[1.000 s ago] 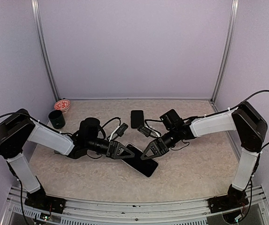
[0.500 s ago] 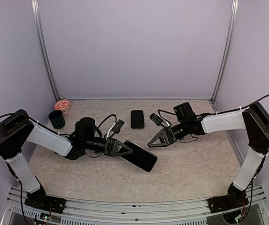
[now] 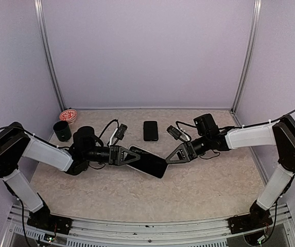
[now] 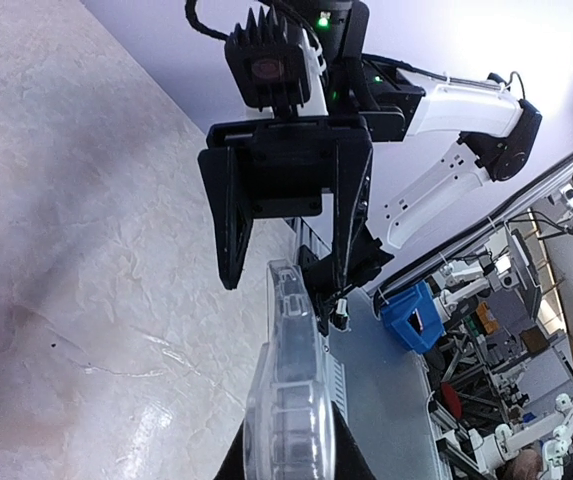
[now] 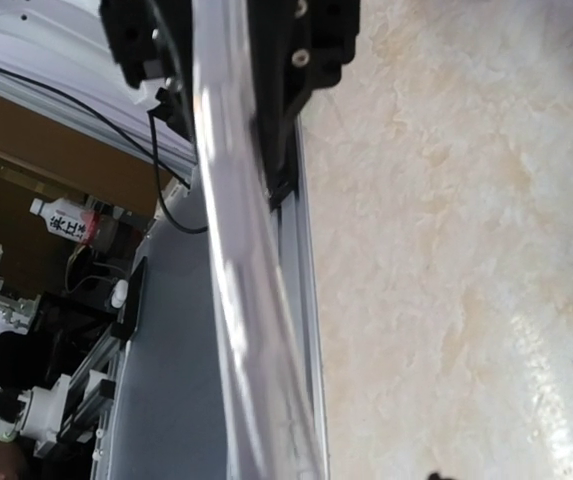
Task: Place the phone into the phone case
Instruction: Press the bottom corners of the phone case.
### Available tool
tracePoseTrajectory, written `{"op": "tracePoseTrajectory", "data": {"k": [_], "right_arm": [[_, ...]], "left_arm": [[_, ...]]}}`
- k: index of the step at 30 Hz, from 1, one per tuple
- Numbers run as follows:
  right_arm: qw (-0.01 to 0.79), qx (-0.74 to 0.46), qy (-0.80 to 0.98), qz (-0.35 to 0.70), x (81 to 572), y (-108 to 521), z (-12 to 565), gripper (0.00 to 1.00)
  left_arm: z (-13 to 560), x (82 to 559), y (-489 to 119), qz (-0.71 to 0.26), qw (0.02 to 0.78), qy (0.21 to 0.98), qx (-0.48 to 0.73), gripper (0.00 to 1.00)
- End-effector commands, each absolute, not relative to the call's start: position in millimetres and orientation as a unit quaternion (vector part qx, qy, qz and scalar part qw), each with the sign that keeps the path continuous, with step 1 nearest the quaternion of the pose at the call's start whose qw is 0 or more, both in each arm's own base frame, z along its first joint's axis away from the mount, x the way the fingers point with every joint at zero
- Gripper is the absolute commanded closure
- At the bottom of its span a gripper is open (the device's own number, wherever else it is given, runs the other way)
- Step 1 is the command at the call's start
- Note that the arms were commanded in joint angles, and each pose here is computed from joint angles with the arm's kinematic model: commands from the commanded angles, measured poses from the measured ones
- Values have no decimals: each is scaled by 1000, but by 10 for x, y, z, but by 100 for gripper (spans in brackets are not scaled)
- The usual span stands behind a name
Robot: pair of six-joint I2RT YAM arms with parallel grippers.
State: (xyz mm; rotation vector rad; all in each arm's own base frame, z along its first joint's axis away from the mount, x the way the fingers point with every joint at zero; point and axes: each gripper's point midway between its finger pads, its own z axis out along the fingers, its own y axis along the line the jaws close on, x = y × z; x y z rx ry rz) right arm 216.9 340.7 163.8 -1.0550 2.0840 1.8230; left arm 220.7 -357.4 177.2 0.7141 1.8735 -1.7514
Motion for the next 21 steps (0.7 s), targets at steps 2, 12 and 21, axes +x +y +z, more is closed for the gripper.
{"op": "tracePoseTrajectory", "data": {"k": [2, 12, 21], "right_arm": [[105, -372, 680, 623, 2108, 3425, 1785, 42], [90, -368, 672, 636, 2086, 3566, 1752, 56], [89, -365, 678, 631, 2100, 3568, 1726, 69]], "left_arm": [[2086, 2273, -3511, -656, 288, 649, 258, 100], [2076, 2285, -3476, -659, 290, 649, 246, 100], [2081, 2326, -3452, -656, 296, 651, 238, 100]]}}
